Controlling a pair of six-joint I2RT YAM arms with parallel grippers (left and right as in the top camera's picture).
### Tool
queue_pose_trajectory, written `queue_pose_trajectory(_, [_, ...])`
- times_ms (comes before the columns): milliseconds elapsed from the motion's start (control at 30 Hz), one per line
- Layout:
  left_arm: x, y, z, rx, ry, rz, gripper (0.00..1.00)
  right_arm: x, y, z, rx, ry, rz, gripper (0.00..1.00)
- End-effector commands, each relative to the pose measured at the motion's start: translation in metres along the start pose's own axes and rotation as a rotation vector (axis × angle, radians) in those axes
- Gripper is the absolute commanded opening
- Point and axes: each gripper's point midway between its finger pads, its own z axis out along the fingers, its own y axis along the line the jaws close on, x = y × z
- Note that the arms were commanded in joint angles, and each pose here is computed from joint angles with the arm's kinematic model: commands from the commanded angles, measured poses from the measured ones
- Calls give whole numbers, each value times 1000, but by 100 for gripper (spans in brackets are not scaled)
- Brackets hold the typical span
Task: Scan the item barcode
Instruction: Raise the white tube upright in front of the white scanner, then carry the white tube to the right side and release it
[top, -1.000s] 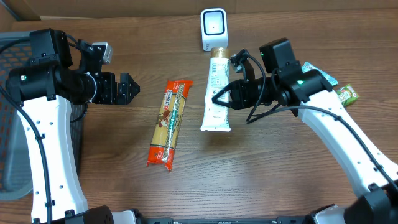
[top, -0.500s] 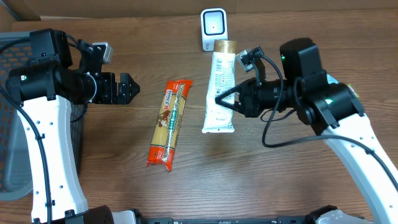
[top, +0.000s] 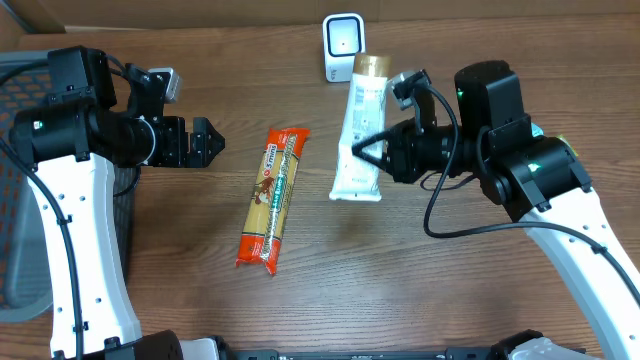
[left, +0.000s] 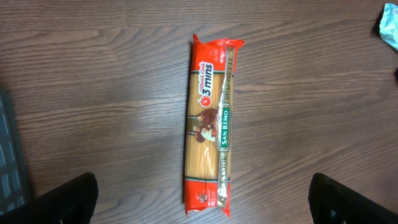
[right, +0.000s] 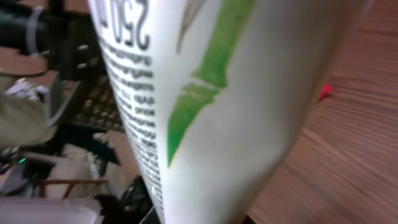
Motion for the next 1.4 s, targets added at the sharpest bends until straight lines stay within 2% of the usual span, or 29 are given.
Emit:
queue_pose_trajectory(0, [-4,-4,-2,9,-13,31,100,-53,-21,-13,190,-121,-27,4])
queue_pose_trajectory(200, [-4,-4,-2,10,-12,31,100,-129,-65,-26,564,-170,-103,4])
queue_pose_trajectory(300, [-4,-4,-2,9,-13,31,100,-153,-97,-20,752,-174,-146,4])
queue_pose_trajectory(467, [-4,-4,-2,10,-12,31,100,-171,-161,3,1070,-141,-299,4])
queue_pose_trajectory(733, [-4,-4,-2,10,-13,31,100,-171,-247,53,1413,70,-632,4])
queue_pose_trajectory(900, [-4,-4,-2,9,-12,31,99,-163,-285,88,1451,185,-784,4])
queue_pose_trajectory(1067, [-4,-4,-2,9,-13,31,100,-166,-305,104,1513,107,-775,4])
queue_pose_trajectory(1367, [-4,-4,-2,10,-13,31,100,-143,-329,123,1510,175,-778,4])
